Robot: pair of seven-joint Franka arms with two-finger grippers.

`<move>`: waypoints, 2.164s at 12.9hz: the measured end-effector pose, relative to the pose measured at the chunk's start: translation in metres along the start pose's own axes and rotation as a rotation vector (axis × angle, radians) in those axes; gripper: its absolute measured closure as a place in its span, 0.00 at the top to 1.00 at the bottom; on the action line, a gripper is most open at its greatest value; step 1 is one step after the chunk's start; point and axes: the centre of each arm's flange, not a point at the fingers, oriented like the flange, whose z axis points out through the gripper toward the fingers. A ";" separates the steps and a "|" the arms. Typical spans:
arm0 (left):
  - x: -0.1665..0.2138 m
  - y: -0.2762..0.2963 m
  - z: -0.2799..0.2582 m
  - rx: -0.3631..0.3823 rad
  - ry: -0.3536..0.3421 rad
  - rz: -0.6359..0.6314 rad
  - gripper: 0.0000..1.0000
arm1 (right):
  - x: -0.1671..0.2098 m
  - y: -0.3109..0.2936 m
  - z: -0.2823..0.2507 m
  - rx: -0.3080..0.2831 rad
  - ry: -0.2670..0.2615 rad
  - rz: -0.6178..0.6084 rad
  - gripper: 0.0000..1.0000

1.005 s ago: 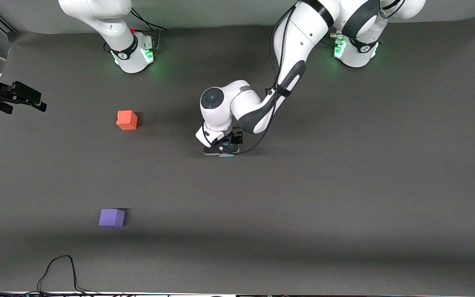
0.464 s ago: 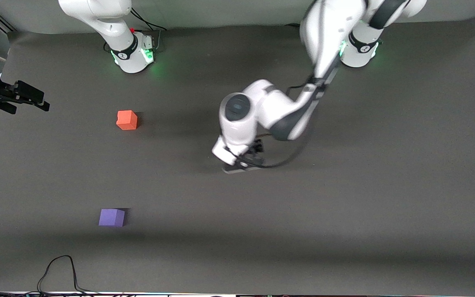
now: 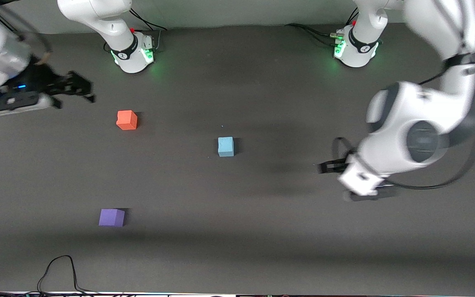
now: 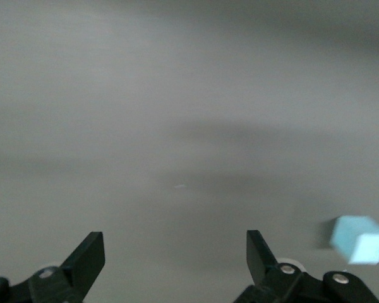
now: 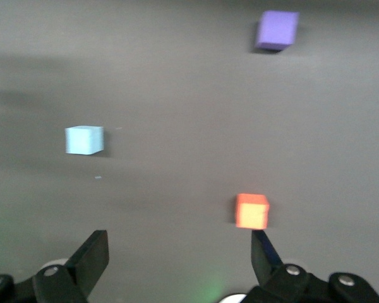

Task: Place blue block between orange and purple blocks
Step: 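Withdraw the left gripper while the right gripper reaches the blue block, then grasp the blue block with the right gripper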

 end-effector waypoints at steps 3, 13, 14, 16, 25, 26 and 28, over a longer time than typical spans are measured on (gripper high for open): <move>-0.006 -0.080 -0.037 -0.006 -0.001 0.056 1.00 | -0.021 -0.107 0.004 0.010 0.004 0.040 1.00; -0.084 -0.166 -0.129 0.002 0.069 0.130 1.00 | -0.024 -0.286 0.136 -0.037 -0.047 0.097 1.00; -0.085 -0.167 -0.132 0.004 0.074 0.132 1.00 | -0.021 -0.284 0.176 -0.037 -0.026 0.089 1.00; -0.086 -0.161 -0.132 0.015 0.075 0.141 1.00 | -0.028 -0.277 0.265 -0.075 0.007 0.053 1.00; -0.092 -0.160 -0.138 0.031 0.078 0.175 1.00 | -0.021 -0.263 0.423 -0.168 -0.007 0.011 1.00; -0.092 -0.161 -0.138 0.031 0.079 0.175 1.00 | -0.018 -0.262 0.429 -0.159 0.005 0.014 1.00; -0.093 -0.161 -0.140 0.031 0.081 0.177 1.00 | -0.006 -0.263 0.443 -0.152 0.018 0.027 1.00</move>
